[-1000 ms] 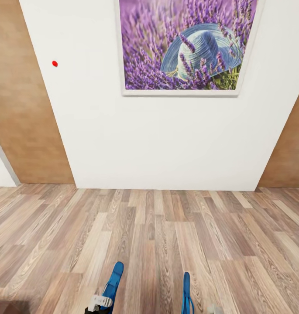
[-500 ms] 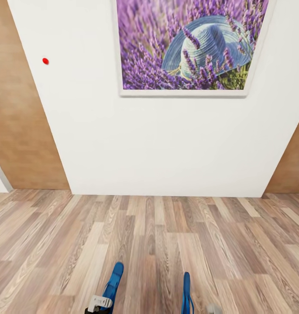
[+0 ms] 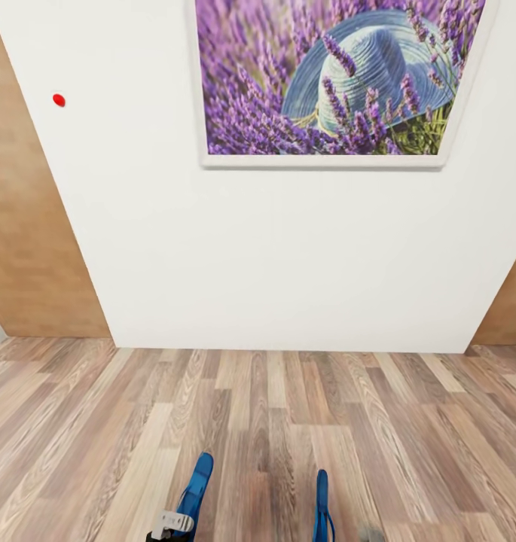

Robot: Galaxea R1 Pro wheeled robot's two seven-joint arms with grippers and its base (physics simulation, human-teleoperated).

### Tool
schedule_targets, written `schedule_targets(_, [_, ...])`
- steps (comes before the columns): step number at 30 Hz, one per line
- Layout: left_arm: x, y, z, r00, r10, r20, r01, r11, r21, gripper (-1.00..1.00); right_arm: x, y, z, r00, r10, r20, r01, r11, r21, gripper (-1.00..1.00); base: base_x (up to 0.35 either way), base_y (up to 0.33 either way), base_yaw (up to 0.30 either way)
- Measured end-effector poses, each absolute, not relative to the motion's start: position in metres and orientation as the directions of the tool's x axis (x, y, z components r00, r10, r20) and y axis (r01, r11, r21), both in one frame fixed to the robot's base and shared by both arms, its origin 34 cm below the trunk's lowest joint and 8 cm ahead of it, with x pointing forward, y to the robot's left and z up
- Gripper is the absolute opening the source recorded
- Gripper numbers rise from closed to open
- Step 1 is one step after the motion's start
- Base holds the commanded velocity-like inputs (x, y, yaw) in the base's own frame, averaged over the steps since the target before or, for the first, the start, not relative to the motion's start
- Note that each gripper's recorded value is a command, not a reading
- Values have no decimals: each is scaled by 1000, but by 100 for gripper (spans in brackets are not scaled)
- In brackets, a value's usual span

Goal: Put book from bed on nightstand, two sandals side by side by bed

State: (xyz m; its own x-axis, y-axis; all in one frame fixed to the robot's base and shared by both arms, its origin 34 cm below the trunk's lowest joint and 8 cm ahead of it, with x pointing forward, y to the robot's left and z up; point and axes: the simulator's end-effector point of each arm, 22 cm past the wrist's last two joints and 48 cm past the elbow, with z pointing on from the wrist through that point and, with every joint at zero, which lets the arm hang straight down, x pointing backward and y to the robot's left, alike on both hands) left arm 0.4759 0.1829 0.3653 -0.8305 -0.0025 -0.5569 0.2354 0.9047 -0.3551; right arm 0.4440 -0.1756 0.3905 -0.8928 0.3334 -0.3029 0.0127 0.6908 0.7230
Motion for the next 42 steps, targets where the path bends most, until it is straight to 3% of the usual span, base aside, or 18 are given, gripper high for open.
schedule_targets(42, [476,183,365,-831,-3,-557,234,905,-354,-100,444,-176,391,-893,334,-303,13,691,723,-100,333,0,0])
